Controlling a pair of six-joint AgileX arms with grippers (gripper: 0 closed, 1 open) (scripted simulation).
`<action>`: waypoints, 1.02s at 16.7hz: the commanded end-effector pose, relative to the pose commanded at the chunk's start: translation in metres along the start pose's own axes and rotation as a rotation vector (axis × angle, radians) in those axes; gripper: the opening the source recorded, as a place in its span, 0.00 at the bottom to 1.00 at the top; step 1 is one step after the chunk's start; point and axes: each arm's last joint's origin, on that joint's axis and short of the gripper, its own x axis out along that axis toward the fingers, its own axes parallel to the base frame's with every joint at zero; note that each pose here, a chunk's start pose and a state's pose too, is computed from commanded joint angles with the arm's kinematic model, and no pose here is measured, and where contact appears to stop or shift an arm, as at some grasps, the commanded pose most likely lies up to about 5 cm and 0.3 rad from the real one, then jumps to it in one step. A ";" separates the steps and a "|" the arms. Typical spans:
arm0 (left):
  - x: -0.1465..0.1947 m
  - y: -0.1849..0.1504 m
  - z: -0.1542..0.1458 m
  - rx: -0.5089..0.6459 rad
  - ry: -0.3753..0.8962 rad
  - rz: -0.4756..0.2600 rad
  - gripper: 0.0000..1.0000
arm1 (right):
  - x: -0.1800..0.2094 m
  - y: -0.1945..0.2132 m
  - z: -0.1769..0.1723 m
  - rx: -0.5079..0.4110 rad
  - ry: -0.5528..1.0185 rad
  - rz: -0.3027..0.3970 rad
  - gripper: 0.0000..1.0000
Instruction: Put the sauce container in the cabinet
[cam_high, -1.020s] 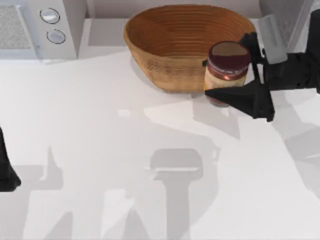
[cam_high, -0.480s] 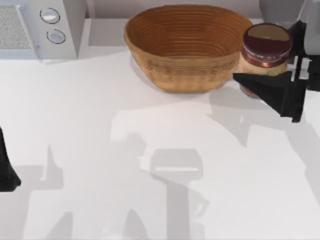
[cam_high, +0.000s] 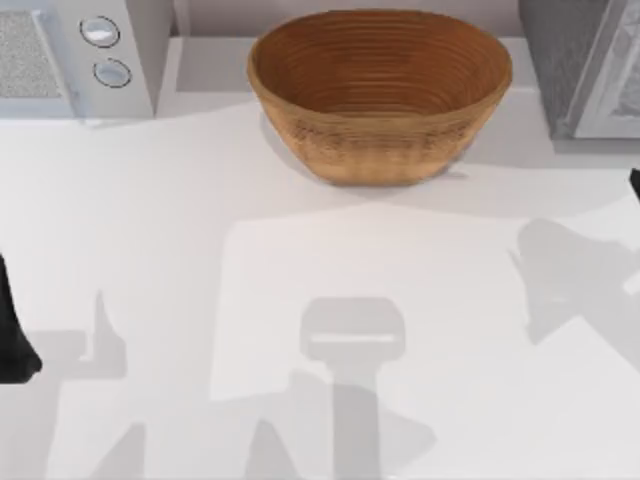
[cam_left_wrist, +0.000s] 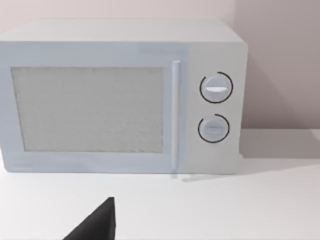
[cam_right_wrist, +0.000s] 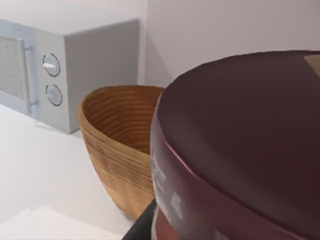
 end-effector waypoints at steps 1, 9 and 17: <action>0.000 0.000 0.000 0.000 0.000 0.000 1.00 | -0.013 0.003 -0.008 0.009 -0.011 -0.080 0.00; 0.000 0.000 0.000 0.000 0.000 0.000 1.00 | -0.056 0.014 -0.079 0.075 -0.063 -0.525 0.00; 0.000 0.000 0.000 0.000 0.000 0.000 1.00 | -0.057 0.014 -0.086 0.083 -0.062 -0.557 0.00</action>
